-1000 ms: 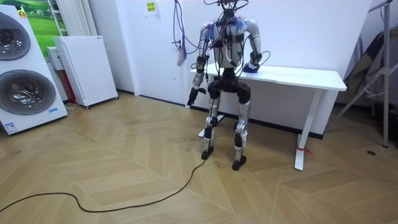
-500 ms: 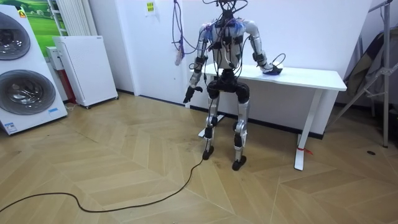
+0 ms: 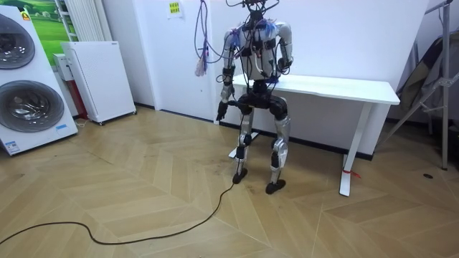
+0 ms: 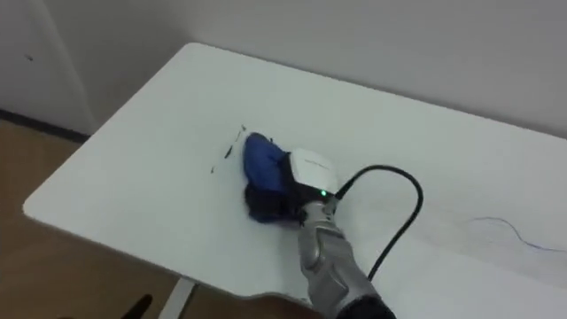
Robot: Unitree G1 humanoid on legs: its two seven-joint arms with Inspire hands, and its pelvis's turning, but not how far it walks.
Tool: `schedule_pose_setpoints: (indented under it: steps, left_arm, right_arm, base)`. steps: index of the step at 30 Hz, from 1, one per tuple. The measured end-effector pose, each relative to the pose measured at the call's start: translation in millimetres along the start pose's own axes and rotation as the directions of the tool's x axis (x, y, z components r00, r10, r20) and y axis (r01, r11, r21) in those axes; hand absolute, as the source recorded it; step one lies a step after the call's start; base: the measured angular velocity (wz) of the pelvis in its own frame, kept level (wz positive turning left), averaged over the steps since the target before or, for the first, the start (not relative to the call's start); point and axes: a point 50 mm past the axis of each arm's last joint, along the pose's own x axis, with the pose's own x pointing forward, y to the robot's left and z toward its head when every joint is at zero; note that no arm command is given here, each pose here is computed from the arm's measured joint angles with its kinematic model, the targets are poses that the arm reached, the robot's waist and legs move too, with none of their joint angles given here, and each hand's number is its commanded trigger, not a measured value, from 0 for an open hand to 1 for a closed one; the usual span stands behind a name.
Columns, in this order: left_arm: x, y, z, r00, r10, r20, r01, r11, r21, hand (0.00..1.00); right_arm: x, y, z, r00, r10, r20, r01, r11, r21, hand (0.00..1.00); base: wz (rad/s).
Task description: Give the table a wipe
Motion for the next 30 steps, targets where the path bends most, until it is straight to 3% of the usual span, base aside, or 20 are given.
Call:
schedule_pose_setpoints:
  steps: [4,6,9,12,16,19,24,28,30]
  left_arm:
    - [1.4,20.9,-15.5,0.998,0.052,-0.029,-0.052,0.999,0.004,0.0]
    - [2.3,41.4,-29.8,0.991,0.109,-0.075,-0.109,0.994,0.008,0.0]
    - [2.4,43.5,-32.1,0.989,0.116,-0.089,-0.117,0.993,-0.009,0.0]
    - [3.2,33.9,-24.3,0.994,0.084,-0.066,-0.088,0.994,-0.062,0.0]
    - [3.3,17.9,-3.0,0.998,0.055,-0.004,-0.055,0.996,-0.064,0.0]
    - [3.2,5.1,4.6,1.0,0.02,0.013,-0.019,0.998,-0.067,0.0]
    - [0.4,-14.2,-27.1,0.996,-0.02,-0.088,0.019,1.0,-0.015,0.0]
    - [-6.6,-25.9,-45.5,0.989,-0.046,-0.137,0.04,0.998,-0.048,0.0]
    - [-10.1,-29.9,-59.5,0.984,-0.052,-0.171,0.045,0.998,-0.047,0.0]
  right_arm:
    - [-8.3,-2.7,-37.2,0.994,-0.069,-0.084,0.073,0.996,0.056,1.0]
    - [-22.5,-4.7,-68.6,0.977,-0.134,-0.167,0.149,0.986,0.076,1.0]
    - [-40.2,-23.7,-116.3,0.939,-0.213,-0.269,0.223,0.975,0.01,1.0]
    - [-43.4,-41.0,-137.8,0.911,-0.252,-0.326,0.253,0.967,-0.04,1.0]
    - [-40.2,-35.9,-128.6,0.915,-0.232,-0.331,0.237,0.971,-0.026,1.0]
    - [-24.1,-36.0,-96.1,0.94,-0.215,-0.266,0.209,0.977,-0.05,1.0]
    - [-0.2,-35.2,-37.9,0.991,-0.089,-0.096,0.088,0.996,-0.016,1.0]
    - [3.5,-46.0,-40.5,0.988,-0.131,-0.076,0.13,0.991,-0.016,1.0]
    - [-9.8,-40.9,-68.0,0.979,-0.176,-0.107,0.171,0.984,-0.049,1.0]
  base:
    - [0.66]
    - [0.6]
    - [-0.22]
    - [-0.25]
    - [-0.07]
    - [-0.46]
    - [-0.35]
    - [-0.17]
    - [0.24]
